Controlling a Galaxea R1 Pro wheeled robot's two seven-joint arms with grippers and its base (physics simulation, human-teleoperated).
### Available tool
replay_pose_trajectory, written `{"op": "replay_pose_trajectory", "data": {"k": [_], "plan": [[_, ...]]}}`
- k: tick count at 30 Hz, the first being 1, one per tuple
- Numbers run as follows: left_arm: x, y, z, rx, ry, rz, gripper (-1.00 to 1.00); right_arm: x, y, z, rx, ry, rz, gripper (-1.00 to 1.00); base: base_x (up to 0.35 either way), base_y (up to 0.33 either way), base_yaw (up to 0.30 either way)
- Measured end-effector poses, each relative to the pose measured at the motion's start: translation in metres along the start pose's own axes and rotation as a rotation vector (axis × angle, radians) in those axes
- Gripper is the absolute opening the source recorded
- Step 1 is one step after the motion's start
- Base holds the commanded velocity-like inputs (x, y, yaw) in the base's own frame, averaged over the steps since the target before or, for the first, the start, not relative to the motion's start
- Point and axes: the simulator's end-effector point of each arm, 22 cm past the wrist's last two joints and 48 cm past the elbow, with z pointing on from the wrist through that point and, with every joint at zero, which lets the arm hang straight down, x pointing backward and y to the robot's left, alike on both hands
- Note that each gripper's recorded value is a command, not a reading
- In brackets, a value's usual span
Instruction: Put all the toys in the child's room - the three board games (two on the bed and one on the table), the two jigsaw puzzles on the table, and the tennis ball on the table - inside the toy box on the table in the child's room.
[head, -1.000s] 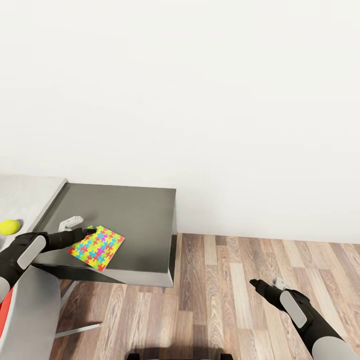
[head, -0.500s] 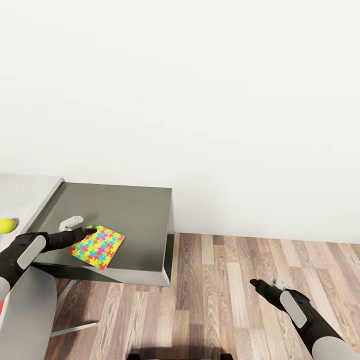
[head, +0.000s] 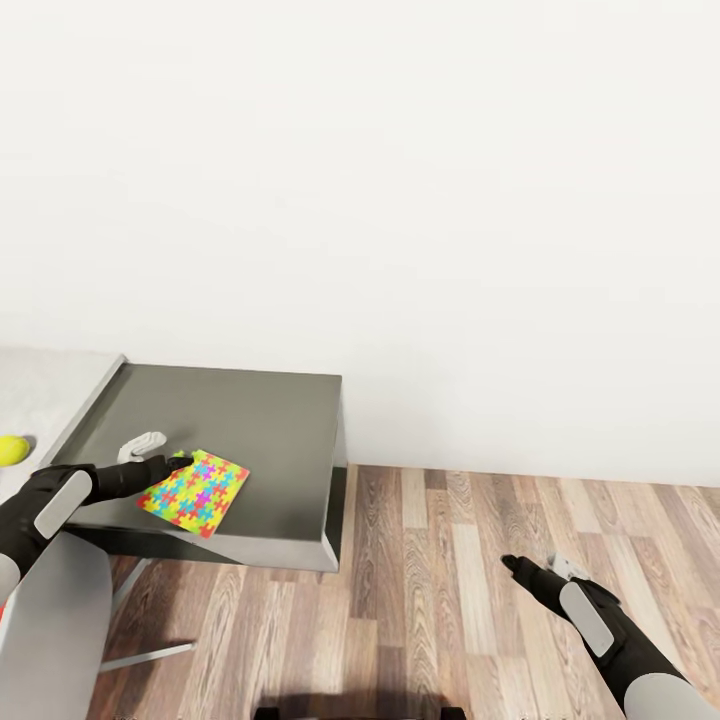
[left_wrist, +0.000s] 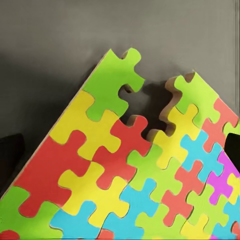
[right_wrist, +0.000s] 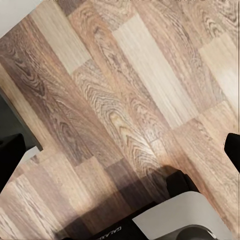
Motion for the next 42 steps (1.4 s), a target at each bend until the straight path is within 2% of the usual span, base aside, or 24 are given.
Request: {"op": "replay_pose_trajectory", "data": {"k": [28,31,42], "plan": [[0.0001,0.002,-0.0006,-0.008,0.0,0.008,1.0,0.0,0.0004,-0.0002,-0.002,-0.001,0.001,1.0,-0.019,-0.086,0.0],[0.0013,0.0047,-0.0013,-0.019,0.005,0.022,1.0,-0.0003,0.0009,-0.0006,-0.003,-0.001,0.001,1.0,0.0,-0.004,-0.112],[-0.0011,0.0,-0.0033,-0.007,-0.001,0.012,1.0,-0.0037,0.0031,-0.0028,-0.008,-0.008,0.001,1.0,0.0,0.0,-0.168]]}}
